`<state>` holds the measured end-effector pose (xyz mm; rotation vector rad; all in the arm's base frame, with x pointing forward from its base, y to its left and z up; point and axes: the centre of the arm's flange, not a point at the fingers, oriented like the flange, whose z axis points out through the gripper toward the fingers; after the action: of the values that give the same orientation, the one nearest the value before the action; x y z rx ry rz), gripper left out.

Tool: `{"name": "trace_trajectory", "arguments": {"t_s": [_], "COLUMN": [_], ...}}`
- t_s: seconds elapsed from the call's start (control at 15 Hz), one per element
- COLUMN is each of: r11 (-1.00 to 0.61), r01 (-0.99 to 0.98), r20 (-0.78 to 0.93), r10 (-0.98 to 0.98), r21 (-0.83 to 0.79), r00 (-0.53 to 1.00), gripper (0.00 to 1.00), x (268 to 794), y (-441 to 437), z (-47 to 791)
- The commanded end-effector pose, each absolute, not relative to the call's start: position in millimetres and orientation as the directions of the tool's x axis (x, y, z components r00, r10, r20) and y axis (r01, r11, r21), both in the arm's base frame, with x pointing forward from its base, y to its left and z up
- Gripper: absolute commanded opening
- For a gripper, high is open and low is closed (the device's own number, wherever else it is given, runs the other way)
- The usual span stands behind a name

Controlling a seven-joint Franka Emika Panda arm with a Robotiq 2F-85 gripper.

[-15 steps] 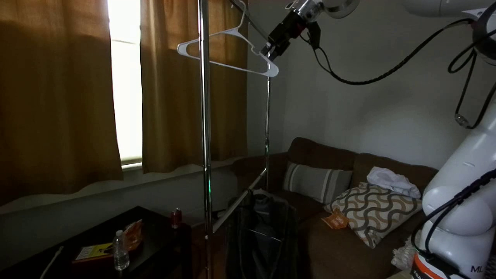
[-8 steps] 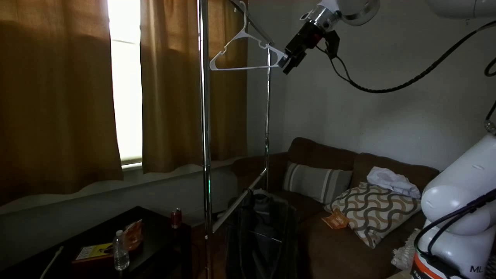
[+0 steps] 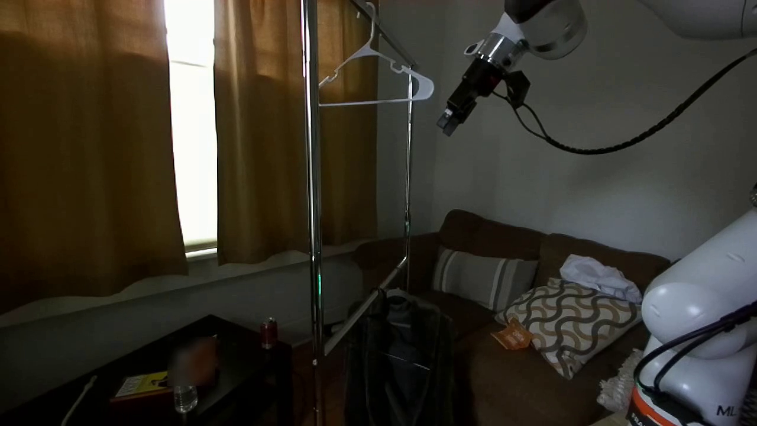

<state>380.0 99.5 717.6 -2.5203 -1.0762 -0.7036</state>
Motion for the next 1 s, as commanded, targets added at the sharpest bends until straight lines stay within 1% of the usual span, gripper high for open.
{"name": "trace_trajectory", "arguments": {"t_s": [0.0,0.33,0.6,0.8,0.93], "r11": [-0.669,-0.669,-0.692,-0.688,-0.677], "r01": [0.738,0.738,0.709,0.694,0.704], "r20": [0.549,0.551,0.456,0.386,0.332], "r10": [0.585,0.585,0.591,0.594,0.628], "r21": [-0.089,-0.087,-0.137,-0.211,-0.214], "r00": [0.597,0.595,0.665,0.706,0.704], "gripper": [1.00,1.00,1.00,1.00,1.00], "x": [379.9,378.7,407.4,426.9,436.7], "y": [99.4,99.1,74.5,48.6,38.9], "z": [717.1,718.4,675.6,635.5,610.8]}}
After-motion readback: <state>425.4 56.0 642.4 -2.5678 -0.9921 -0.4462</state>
